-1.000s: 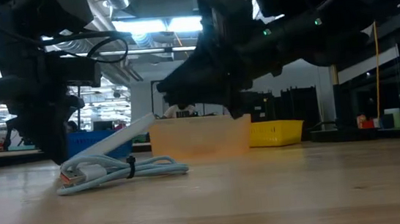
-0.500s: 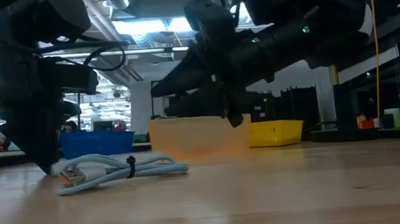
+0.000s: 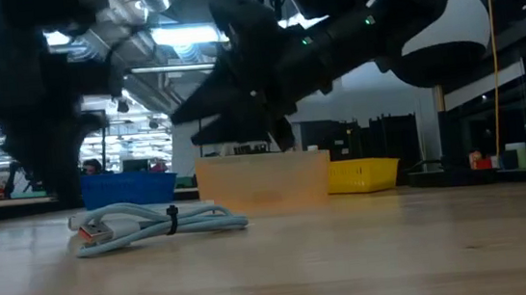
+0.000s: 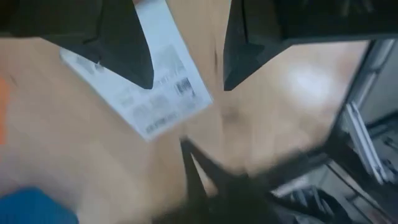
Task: Pick and place items into bin
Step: Put the left card reader box into the yellow basket
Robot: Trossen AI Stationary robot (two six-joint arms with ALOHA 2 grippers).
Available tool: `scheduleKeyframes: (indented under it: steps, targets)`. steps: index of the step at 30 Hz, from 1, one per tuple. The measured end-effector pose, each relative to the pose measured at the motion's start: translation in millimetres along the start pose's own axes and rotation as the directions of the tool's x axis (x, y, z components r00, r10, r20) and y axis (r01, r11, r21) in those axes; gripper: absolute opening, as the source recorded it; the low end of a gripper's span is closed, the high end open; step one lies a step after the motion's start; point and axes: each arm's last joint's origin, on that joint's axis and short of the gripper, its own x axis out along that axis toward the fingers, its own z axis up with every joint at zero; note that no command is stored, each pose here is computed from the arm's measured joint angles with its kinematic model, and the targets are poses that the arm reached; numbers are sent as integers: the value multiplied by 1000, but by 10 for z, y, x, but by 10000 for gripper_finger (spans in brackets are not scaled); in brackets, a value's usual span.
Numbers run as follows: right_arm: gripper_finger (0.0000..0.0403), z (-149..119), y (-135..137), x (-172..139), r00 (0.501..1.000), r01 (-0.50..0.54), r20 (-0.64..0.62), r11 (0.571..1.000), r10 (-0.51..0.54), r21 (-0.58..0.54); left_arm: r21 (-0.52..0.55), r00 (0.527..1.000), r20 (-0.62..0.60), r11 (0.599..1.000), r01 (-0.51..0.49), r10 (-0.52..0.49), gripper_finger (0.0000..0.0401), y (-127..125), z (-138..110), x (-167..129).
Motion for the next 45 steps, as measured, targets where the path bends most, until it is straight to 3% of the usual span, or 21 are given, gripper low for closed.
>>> scheduleKeyframes:
  steps: [7, 25, 45]
  targets:
    - [174, -9, -7, -12, 1000, 9, -17, 1000, -9, -2, 29, 996, 87, 999, -21, 18, 1, 32, 38, -168]
    - [174, -3, 33, -18, 1000, -8, 1, 1000, 8, 2, 4, 995, 82, 998, -61, 61, 2, 169, 118, -48]
    - [174, -4, 36, -18, 1000, -8, 1, 1000, 8, 3, 35, 994, 19, 994, -107, 106, 2, 156, 134, 189]
